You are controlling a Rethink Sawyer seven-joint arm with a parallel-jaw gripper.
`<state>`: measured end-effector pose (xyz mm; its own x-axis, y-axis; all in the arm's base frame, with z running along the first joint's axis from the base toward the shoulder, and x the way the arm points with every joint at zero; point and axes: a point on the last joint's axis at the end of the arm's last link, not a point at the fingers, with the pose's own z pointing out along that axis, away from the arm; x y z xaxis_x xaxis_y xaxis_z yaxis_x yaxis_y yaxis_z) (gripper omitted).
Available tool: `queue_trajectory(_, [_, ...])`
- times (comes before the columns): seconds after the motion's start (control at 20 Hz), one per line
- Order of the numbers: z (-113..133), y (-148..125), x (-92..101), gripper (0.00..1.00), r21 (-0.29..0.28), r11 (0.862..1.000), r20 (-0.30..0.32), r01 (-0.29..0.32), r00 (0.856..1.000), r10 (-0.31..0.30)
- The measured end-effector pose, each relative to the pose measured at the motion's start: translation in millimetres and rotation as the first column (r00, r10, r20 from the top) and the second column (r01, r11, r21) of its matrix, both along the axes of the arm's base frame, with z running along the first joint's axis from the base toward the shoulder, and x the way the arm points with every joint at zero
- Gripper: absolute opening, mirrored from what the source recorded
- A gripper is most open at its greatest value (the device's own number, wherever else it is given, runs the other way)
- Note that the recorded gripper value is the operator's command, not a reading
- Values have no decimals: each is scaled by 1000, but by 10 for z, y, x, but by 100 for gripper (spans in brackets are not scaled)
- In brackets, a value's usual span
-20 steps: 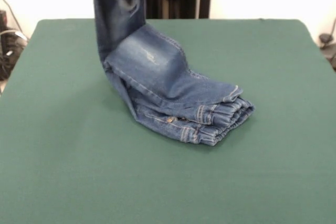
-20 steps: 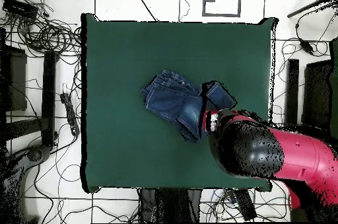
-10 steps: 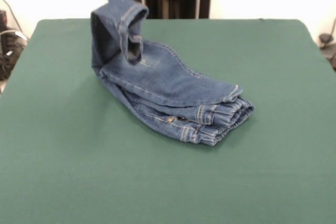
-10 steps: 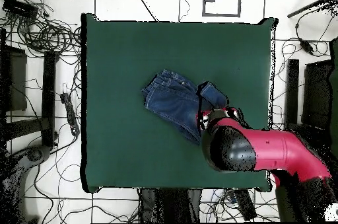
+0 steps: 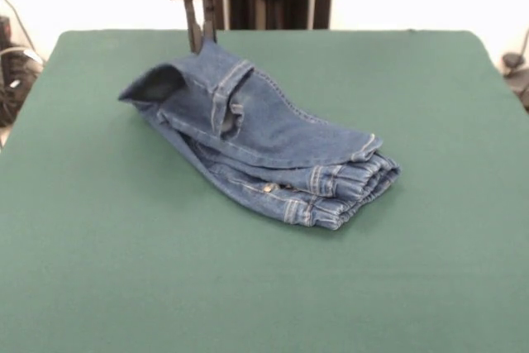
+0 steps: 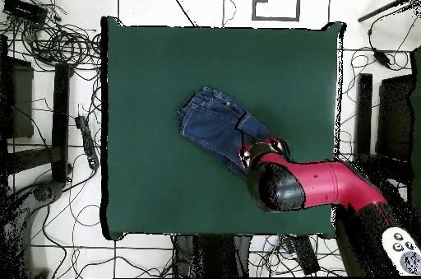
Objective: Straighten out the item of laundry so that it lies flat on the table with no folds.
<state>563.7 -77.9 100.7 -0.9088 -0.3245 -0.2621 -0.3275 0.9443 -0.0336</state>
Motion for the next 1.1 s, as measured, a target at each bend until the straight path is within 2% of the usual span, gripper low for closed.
queue_trajectory(0.45, [-311,-170,-225,0,21,1000,-42,-3,999,4])
queue_trajectory(0.7, [-341,-301,-302,0,18,1000,-67,14,998,-13])
queue_trajectory(1.1, [-232,-597,-452,0,-28,998,-161,49,986,-53])
